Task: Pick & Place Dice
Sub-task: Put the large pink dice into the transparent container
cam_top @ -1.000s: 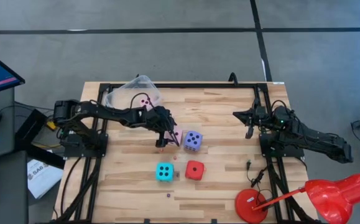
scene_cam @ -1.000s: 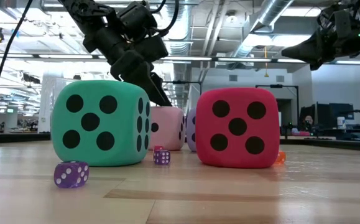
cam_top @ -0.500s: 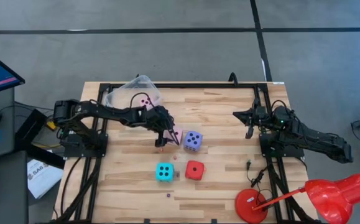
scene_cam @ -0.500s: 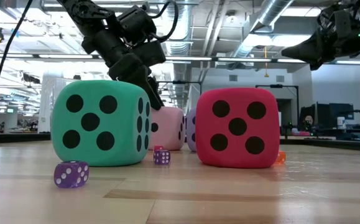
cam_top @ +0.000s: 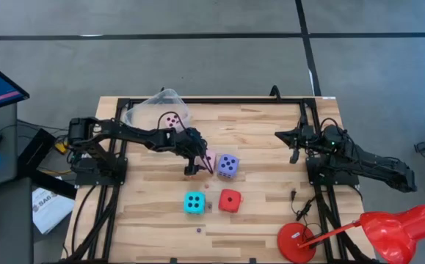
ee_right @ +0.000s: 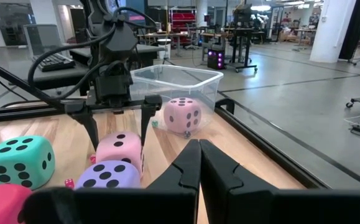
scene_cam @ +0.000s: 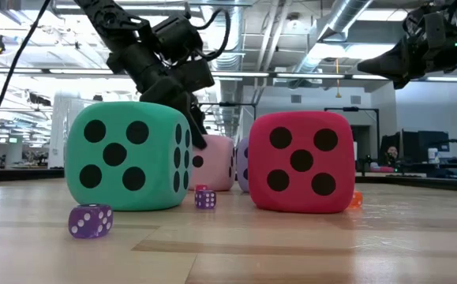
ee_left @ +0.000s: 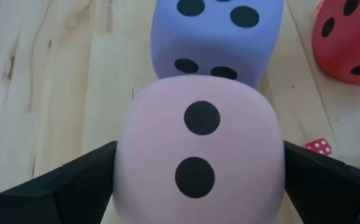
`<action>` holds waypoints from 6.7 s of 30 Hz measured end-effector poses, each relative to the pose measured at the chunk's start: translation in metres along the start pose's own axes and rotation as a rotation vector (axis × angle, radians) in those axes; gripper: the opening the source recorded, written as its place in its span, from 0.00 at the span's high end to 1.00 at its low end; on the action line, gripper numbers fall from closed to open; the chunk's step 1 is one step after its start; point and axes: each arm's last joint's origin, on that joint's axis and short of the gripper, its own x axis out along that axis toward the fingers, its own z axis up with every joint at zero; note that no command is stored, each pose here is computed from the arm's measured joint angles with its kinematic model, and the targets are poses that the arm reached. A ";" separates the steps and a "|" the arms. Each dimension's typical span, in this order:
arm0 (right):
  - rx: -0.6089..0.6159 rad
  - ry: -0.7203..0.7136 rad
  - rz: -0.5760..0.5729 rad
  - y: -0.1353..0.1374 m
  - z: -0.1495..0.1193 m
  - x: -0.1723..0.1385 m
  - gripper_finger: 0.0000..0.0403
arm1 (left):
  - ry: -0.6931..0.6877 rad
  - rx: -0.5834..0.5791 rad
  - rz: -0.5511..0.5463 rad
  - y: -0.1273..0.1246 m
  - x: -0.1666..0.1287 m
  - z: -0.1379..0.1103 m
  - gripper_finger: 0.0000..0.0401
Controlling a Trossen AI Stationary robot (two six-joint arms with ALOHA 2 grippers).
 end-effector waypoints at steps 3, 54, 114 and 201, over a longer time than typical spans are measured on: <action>0.000 0.000 0.000 0.000 0.000 0.000 1.00 | -0.002 0.000 0.000 0.000 0.000 0.000 0.00; 0.000 0.002 0.002 0.000 0.000 0.000 1.00 | -0.334 -0.310 0.930 0.038 -0.205 0.006 0.06; 0.000 0.007 0.001 0.000 -0.001 0.000 1.00 | -0.068 -0.665 1.037 0.066 -0.168 -0.026 0.01; 0.000 0.006 0.002 0.000 -0.001 0.000 1.00 | 0.159 -0.476 0.911 0.057 -0.169 -0.038 0.01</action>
